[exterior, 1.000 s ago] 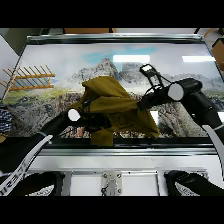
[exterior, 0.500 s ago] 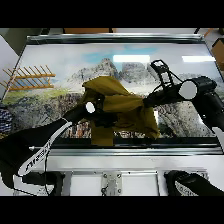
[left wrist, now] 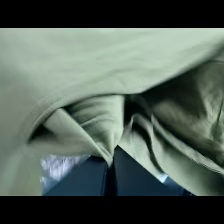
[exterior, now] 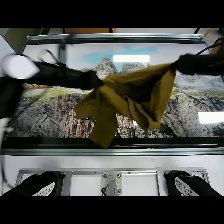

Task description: Fold the clothes and pants, and hang the long-sleeved shirts on hangers.

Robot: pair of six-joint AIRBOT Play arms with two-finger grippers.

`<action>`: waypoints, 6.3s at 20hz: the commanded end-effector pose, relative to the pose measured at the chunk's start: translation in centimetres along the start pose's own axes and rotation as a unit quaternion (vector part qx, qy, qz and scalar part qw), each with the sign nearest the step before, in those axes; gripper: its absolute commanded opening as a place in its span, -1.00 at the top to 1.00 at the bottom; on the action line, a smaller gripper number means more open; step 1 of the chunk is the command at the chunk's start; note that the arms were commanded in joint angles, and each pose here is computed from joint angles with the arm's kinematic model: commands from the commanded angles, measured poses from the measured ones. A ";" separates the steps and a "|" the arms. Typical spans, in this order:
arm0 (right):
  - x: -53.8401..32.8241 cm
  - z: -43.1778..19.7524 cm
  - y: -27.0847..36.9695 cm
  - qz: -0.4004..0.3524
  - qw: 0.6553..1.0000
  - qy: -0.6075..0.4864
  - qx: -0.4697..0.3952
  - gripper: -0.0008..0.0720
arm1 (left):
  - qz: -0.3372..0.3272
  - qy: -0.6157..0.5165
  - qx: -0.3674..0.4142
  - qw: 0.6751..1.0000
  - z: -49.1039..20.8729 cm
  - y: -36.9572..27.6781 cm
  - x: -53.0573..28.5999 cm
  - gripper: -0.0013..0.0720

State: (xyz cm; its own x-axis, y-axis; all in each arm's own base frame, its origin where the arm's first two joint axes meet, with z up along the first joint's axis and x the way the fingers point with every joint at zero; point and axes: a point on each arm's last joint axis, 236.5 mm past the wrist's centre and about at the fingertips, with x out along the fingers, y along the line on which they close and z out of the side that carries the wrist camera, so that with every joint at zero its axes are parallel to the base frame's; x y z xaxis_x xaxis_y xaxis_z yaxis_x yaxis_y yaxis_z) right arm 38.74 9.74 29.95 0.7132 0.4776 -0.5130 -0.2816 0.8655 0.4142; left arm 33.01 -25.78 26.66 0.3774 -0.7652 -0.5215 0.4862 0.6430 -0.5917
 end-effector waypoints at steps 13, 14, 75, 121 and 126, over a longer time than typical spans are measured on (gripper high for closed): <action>-13.9 8.1 2.4 -0.004 0.972 -0.221 0.082 0.93 | 0.091 -0.295 0.061 0.949 10.8 -2.4 -20.3 0.93; -12.1 8.2 0.5 -0.011 0.974 -0.201 0.101 0.93 | 0.091 -0.273 0.035 0.957 11.5 0.4 -17.9 0.93; 2.5 -23.2 -11.3 -0.197 0.956 0.211 0.044 -0.98 | 0.363 0.337 0.009 0.869 -19.1 18.8 19.7 0.93; 19.6 -34.1 -11.4 -0.340 0.841 0.417 0.062 0.15 | 0.262 0.209 0.009 0.942 -21.2 9.4 14.3 0.93; 18.8 -32.1 -11.1 -0.299 0.854 0.425 -0.030 0.74 | 0.267 0.207 0.012 0.941 -20.8 9.5 13.4 0.93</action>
State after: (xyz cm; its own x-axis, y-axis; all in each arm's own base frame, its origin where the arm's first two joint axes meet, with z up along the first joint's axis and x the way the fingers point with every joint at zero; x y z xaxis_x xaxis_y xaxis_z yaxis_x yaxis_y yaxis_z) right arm 34.38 14.72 -9.79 -0.0048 -0.1159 -0.9932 0.0345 0.9927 -0.1160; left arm 26.16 -29.84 0.86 0.2269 -0.2613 -0.9382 0.3310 0.9267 -0.1780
